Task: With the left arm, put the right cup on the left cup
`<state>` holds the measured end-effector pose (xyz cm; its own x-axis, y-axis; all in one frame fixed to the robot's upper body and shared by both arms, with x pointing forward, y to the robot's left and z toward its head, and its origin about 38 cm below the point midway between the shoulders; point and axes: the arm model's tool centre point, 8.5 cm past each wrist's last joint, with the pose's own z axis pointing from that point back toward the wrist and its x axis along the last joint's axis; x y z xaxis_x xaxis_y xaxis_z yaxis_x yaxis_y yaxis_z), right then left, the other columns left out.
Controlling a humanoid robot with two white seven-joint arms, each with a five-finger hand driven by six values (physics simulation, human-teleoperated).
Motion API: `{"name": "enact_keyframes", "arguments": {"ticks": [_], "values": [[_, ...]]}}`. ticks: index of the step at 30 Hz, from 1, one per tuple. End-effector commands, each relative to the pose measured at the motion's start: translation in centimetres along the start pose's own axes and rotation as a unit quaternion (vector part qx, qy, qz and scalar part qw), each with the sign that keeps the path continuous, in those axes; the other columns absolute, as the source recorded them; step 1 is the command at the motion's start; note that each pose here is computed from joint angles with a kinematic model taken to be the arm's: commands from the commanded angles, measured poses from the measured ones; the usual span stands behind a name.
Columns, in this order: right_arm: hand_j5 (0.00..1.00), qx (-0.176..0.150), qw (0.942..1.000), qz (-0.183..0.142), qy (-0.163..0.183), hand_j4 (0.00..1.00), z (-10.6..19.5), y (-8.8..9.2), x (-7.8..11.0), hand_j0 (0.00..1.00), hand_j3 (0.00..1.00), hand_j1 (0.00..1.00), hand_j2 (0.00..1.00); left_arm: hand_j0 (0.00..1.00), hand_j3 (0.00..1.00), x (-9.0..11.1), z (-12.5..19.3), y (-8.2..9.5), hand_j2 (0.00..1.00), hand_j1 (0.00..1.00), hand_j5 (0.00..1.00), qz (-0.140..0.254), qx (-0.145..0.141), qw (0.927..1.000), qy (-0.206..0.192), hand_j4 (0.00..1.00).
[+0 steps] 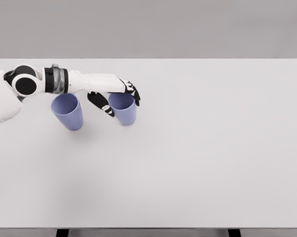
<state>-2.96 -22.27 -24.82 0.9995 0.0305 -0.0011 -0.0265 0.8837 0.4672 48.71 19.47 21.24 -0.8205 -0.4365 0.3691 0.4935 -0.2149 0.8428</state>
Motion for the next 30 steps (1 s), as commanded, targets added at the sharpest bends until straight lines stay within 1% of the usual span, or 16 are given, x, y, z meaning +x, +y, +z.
{"name": "enact_keyframes", "arguments": {"ticks": [1,2,5,9,11,14,16,19,21,23,25,26,28,30], "values": [[1.00,0.000,1.0000,0.001,0.000,1.00,0.0,0.0,0.0,1.00,1.00,1.00,1.00,0.51,0.51,0.5,0.0,0.3,0.51,0.51,0.51,0.006,0.007,0.9999,-0.012,0.51],[1.00,0.000,1.0000,0.001,0.000,1.00,0.0,0.0,0.0,1.00,1.00,1.00,1.00,0.51,0.51,1.0,0.4,0.7,0.51,0.51,0.51,0.009,0.014,0.9996,-0.022,0.51],[1.00,0.000,1.0000,0.001,0.000,1.00,0.0,0.0,0.0,1.00,1.00,1.00,1.00,0.52,0.52,1.4,2.5,1.6,0.52,0.52,0.52,0.005,0.020,0.9995,-0.022,0.52],[1.00,0.000,1.0000,0.001,0.000,1.00,0.0,0.0,0.0,1.00,1.00,1.00,1.00,0.52,0.52,2.1,6.4,3.9,0.52,0.52,0.52,-0.008,0.042,0.9990,-0.016,0.52],[1.00,0.000,1.0000,0.001,0.000,1.00,0.0,0.0,0.0,1.00,1.00,1.00,1.00,0.52,0.52,2.2,7.7,4.5,0.52,0.52,0.52,-0.008,0.048,0.9987,-0.010,0.52],[1.00,0.000,1.0000,0.001,0.000,1.00,0.0,0.0,0.0,1.00,1.00,1.00,1.00,0.52,0.52,2.5,9.7,5.8,0.52,0.52,0.52,-0.017,0.059,0.9981,-0.002,0.52],[1.00,0.000,1.0000,0.001,0.000,1.00,0.0,0.0,0.0,1.00,1.00,1.00,1.00,0.52,0.52,2.6,10.7,6.2,0.52,0.52,0.52,-0.018,0.063,0.9979,0.002,0.52],[1.00,0.000,1.0000,0.001,0.000,1.00,0.0,0.0,0.0,1.00,1.00,1.00,1.00,0.52,0.52,2.4,12.0,6.3,0.52,0.52,0.52,-0.020,0.064,0.9976,0.015,0.52],[1.00,0.000,1.0000,0.001,0.000,1.00,0.0,0.0,0.0,1.00,1.00,1.00,1.00,0.52,0.52,2.4,12.9,6.7,0.52,0.52,0.52,-0.026,0.067,0.9972,0.024,0.52],[1.00,0.000,1.0000,0.001,0.000,1.00,0.0,0.0,0.0,1.00,1.00,1.00,1.00,0.53,0.53,2.8,13.6,7.6,0.53,0.53,0.53,-0.036,0.070,0.9965,0.028,0.53],[1.00,0.000,1.0000,0.001,0.000,1.00,0.0,0.0,0.0,1.00,1.00,1.00,1.00,0.53,0.53,2.7,14.6,7.9,0.53,0.53,0.53,-0.039,0.073,0.9959,0.038,0.53],[1.00,0.000,1.0000,0.001,0.000,1.00,0.0,0.0,0.0,1.00,1.00,1.00,1.00,0.53,0.53,2.6,14.8,7.8,0.53,0.53,0.53,-0.038,0.073,0.9957,0.041,0.53],[1.00,0.000,1.0000,0.001,0.000,1.00,0.0,0.0,0.0,1.00,1.00,1.00,1.00,0.53,0.53,2.3,16.5,7.8,0.53,0.53,0.53,-0.038,0.076,0.9946,0.059,0.53],[1.00,0.000,1.0000,0.001,0.000,1.00,0.0,0.0,0.0,1.00,1.00,1.00,1.00,0.53,0.53,2.1,17.1,7.7,0.53,0.53,0.53,-0.037,0.076,0.9942,0.068,0.53]]}}
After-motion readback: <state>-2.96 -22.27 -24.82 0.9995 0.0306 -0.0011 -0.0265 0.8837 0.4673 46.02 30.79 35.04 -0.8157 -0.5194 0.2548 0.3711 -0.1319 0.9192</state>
